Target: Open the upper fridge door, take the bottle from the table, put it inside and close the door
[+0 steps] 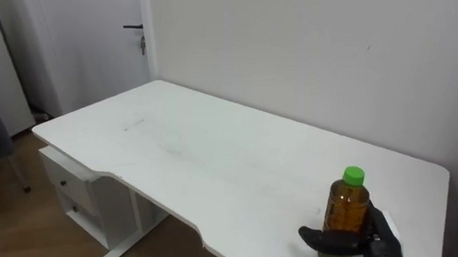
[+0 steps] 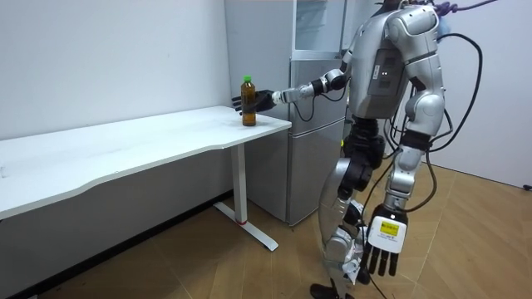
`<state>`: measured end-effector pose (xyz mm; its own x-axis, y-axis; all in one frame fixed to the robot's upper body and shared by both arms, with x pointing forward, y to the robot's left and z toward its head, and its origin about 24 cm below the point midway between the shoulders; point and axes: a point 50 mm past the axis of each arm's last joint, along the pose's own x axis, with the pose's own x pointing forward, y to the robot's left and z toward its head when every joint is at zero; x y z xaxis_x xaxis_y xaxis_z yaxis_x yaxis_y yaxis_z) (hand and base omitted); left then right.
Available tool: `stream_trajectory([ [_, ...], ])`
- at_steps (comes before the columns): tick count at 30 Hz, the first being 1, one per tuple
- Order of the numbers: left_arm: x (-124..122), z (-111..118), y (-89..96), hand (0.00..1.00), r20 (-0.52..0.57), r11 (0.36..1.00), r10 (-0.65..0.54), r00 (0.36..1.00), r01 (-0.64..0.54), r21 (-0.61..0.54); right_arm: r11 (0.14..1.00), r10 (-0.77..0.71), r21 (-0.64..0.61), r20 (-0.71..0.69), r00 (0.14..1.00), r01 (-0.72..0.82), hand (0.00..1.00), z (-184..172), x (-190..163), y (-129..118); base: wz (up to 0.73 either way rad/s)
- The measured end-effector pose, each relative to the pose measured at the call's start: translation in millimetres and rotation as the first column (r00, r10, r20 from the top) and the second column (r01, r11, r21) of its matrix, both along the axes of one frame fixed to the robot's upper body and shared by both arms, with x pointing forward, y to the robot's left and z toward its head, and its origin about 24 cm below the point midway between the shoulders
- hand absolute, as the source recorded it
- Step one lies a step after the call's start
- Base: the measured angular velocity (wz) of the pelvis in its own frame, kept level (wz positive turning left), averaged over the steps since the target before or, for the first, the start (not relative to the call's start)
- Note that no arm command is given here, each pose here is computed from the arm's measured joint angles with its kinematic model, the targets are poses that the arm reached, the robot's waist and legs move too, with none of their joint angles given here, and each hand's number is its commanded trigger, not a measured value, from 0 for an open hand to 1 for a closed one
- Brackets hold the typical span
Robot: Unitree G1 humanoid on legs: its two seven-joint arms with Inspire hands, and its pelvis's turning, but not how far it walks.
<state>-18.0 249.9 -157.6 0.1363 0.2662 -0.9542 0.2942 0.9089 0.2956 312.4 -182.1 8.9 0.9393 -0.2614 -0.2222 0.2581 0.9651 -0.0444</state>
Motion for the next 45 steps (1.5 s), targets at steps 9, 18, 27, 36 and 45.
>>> stream_trajectory([
  [9,-2,1,1.4,0.00,-0.001,1.000,0.011,1.000,-0.011,0.007,1.000,0.021,-0.016,-0.042,0.999,-0.022,1.00,-8,-2,-8,0.06],
  [18,-9,1,1.1,0.00,-0.017,1.000,0.015,1.000,-0.015,0.004,0.999,0.045,-0.015,-0.065,0.997,-0.046,1.00,-10,-3,-13,0.00],
  [27,-11,2,1.6,0.00,-0.017,1.000,0.015,1.000,-0.015,0.004,0.997,0.070,0.035,-0.071,0.995,-0.068,1.00,-11,-3,-12,-0.01],
  [36,-12,4,8.3,0.00,0.010,0.998,0.068,0.998,-0.068,0.019,0.992,0.105,0.080,-0.065,0.992,-0.099,1.00,-11,-4,-10,-0.04],
  [45,-2,4,10.5,0.00,0.057,0.997,0.078,0.995,-0.079,0.020,0.955,0.236,0.160,0.097,0.967,-0.249,1.00,18,-15,2,-0.14],
])
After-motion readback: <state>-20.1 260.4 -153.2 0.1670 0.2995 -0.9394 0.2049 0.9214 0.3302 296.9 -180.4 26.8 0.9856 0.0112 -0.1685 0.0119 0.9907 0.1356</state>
